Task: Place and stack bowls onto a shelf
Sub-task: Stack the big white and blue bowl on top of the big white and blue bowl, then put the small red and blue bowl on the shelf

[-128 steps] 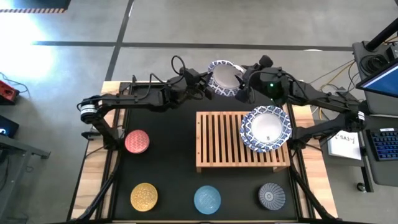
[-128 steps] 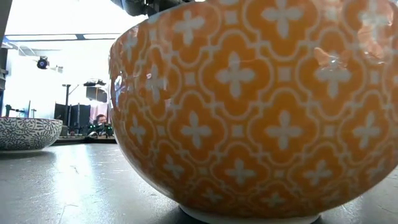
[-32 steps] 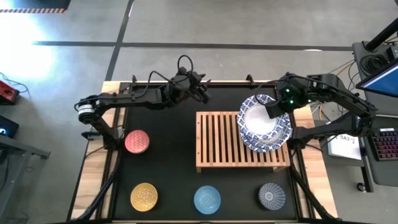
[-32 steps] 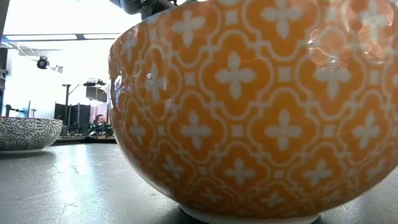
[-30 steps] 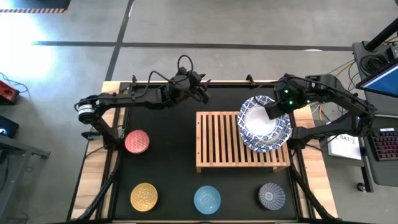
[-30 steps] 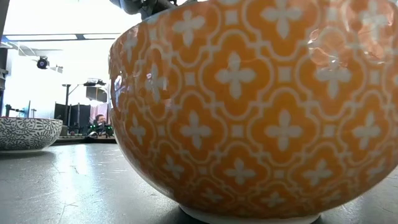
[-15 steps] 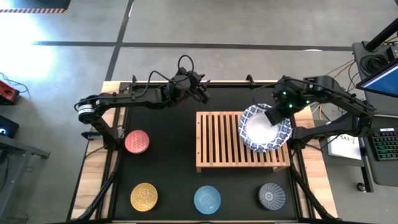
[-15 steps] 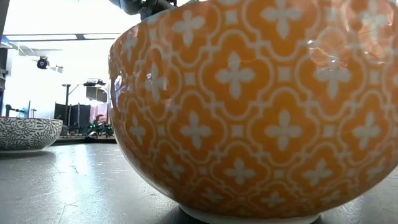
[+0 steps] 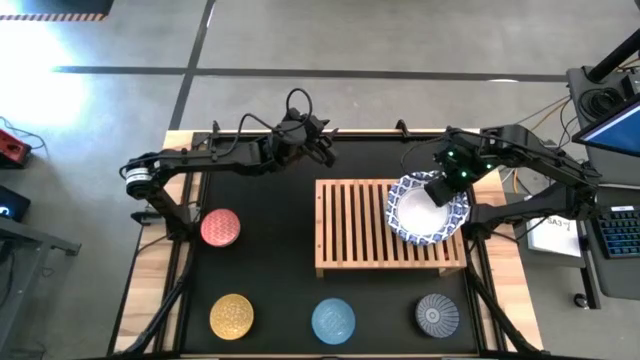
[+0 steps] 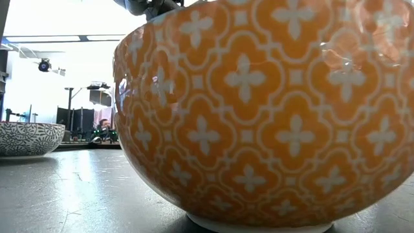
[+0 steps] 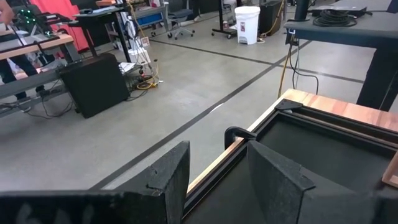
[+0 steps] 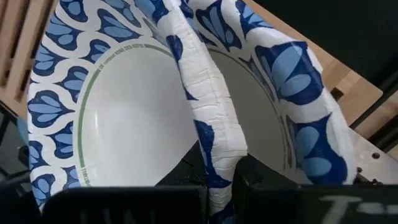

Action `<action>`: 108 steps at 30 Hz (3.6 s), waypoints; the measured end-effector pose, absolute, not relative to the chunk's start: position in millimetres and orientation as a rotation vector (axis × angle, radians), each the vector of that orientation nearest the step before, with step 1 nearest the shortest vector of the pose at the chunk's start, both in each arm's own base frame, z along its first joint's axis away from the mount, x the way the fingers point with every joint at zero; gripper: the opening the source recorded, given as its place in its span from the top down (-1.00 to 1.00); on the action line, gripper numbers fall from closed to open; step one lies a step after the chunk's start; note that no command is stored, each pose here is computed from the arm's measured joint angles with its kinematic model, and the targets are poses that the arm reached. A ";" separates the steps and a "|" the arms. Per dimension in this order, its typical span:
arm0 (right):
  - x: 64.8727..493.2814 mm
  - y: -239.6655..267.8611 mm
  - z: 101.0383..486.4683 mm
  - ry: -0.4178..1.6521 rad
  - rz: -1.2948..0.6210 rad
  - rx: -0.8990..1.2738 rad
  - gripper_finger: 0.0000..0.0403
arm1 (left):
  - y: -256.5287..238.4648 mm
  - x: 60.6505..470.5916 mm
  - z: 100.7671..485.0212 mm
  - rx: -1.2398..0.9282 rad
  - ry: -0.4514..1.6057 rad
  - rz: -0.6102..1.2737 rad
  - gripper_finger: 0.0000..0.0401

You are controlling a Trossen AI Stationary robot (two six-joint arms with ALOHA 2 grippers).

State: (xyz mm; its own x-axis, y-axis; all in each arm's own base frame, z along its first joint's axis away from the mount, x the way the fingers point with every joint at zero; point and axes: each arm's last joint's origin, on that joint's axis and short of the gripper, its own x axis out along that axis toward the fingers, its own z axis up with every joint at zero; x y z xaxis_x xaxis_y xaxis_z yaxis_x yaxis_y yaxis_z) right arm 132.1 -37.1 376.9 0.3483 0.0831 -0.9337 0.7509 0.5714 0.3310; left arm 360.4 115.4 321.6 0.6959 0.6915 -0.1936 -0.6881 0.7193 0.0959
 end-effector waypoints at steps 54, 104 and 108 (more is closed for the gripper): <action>145.7 -56.6 387.1 1.123 -0.821 0.396 0.78 | 115.3 360.0 319.6 0.019 0.245 0.768 0.28; 158.8 -60.0 395.9 1.007 -0.715 0.317 0.83 | 114.7 360.2 318.8 0.015 0.253 0.751 0.28; 165.0 -59.4 398.5 0.965 -0.606 0.323 0.83 | 110.2 358.5 314.6 0.000 0.320 0.655 0.28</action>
State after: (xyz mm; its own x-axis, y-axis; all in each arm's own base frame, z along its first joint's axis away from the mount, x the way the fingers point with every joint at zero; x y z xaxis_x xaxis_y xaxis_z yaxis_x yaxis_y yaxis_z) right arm 165.0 -59.4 398.5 0.4233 -0.3356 -0.8415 0.6125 0.7905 -0.0072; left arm 358.5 110.2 314.6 0.7456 0.5988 -0.2923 -0.5987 0.7946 0.1007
